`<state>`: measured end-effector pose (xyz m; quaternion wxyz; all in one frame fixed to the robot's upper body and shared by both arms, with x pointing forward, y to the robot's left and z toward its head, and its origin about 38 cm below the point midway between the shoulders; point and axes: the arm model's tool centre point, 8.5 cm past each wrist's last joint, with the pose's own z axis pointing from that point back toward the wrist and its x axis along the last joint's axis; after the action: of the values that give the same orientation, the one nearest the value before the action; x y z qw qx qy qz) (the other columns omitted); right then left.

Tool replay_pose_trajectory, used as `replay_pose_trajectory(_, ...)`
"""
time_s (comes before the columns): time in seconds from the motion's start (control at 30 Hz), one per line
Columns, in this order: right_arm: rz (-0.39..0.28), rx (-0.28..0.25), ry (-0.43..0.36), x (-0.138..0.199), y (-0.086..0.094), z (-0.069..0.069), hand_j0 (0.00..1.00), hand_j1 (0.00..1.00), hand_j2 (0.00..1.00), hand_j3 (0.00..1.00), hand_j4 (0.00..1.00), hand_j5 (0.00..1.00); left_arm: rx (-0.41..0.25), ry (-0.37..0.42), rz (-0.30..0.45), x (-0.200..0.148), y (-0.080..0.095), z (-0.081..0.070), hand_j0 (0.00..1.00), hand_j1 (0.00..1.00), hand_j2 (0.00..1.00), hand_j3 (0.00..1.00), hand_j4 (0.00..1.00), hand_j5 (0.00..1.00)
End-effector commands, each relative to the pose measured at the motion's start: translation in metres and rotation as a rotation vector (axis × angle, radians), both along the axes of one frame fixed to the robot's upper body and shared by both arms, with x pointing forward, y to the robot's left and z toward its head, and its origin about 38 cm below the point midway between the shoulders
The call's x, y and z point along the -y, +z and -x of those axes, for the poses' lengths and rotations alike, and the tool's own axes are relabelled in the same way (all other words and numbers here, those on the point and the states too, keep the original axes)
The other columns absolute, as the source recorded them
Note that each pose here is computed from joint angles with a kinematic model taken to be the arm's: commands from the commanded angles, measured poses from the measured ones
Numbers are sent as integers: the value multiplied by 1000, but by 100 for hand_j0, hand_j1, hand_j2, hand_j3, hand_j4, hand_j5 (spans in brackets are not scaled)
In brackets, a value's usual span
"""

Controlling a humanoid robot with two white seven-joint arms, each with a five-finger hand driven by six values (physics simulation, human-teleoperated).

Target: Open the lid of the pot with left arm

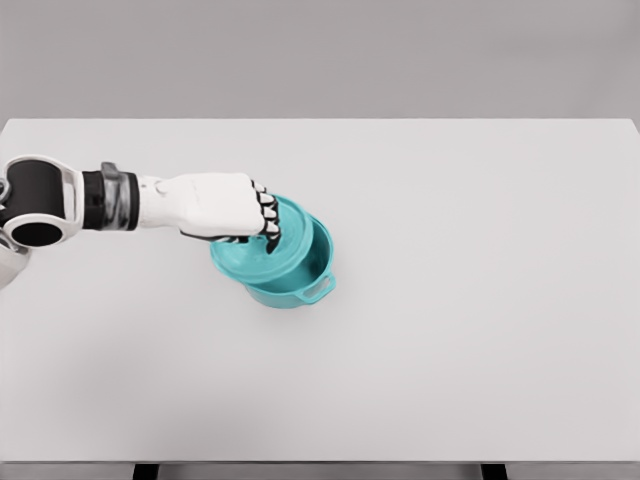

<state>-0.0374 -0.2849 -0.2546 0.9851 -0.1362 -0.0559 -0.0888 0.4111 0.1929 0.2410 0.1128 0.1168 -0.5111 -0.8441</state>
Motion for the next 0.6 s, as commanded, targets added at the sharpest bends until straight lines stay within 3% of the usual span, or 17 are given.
replay_pose_trajectory(0.0,0,0,0,0,0,0,100,100,100,100,100,100,-6,18,10,-9,5,-1,49,49,49,49,49,49)
replay_pose_trajectory(0.2,0,0,-2,0,0,0,100,100,100,100,100,100,3,69,28,-36,24,-4,48,48,48,48,48,48)
replay_pose_trajectory(0.47,0,0,0,0,0,0,100,100,100,100,100,100,24,127,-11,-63,32,-6,46,46,46,46,46,46)
replay_pose_trajectory(0.57,0,2,0,0,0,0,100,100,100,100,100,100,6,177,-23,-77,25,-13,46,46,46,46,46,46)
